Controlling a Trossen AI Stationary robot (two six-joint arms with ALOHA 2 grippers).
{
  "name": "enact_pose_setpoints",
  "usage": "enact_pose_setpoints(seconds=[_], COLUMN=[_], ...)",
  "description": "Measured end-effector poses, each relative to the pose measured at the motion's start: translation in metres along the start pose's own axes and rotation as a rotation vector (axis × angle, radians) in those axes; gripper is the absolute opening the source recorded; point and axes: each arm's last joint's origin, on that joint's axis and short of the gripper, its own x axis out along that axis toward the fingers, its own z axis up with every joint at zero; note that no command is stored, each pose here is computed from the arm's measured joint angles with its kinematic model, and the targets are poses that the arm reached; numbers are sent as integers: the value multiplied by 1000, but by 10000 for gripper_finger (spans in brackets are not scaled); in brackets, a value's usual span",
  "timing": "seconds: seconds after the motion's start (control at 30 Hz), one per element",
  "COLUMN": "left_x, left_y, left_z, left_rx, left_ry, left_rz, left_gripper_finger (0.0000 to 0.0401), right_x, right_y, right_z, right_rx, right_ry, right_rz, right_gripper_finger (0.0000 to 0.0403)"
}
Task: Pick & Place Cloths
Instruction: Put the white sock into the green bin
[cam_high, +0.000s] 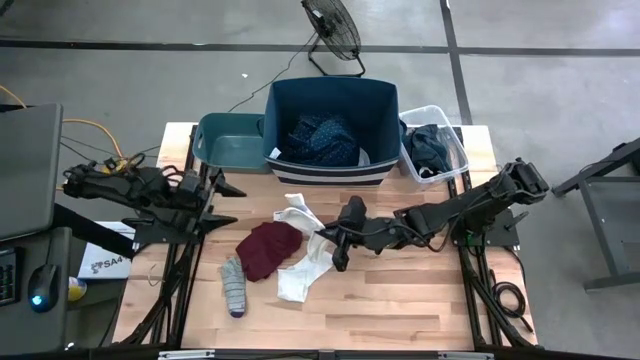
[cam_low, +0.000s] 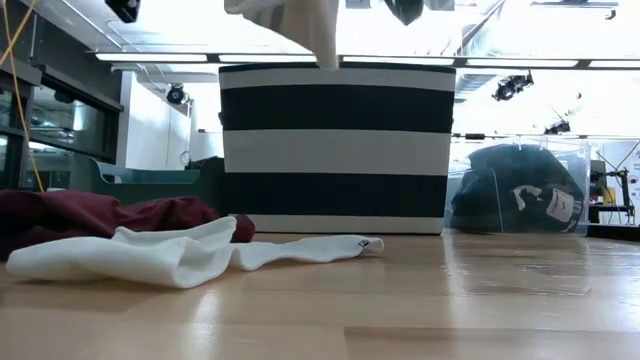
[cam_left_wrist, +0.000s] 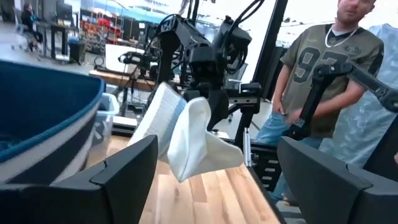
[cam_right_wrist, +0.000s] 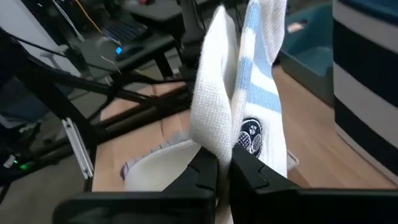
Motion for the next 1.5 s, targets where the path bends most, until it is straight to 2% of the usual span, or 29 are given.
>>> enact_pose_setpoints(seconds=[0.17, 0.33, 0.67, 0.87, 1.3, 1.5], left_x=[18, 30, 50, 62, 103, 131], left_y=[1, 1, 0, 2, 1, -3], left_z=[-4, -5, -9, -15, -26, -26], left_rx=[-43, -37, -25, -17, 292, 430], left_ry=[2, -22, -41, -41, -140, -81], left_rz=[73, 122, 147, 209, 270, 281], left_gripper_finger=[324, 324, 324, 324, 324, 324], right_x=[1, 3, 7, 8, 9, 9], right_y=[2, -2, -9, -10, -13, -12], right_z=[7, 14, 19, 21, 25, 25], right_rx=[1, 25, 30, 38, 51, 61], right_ry=[-61, -108, -120, -135, -155, -150], right_rz=[17, 16, 4, 6, 4, 28], right_gripper_finger=[5, 5, 5, 5, 5, 5])
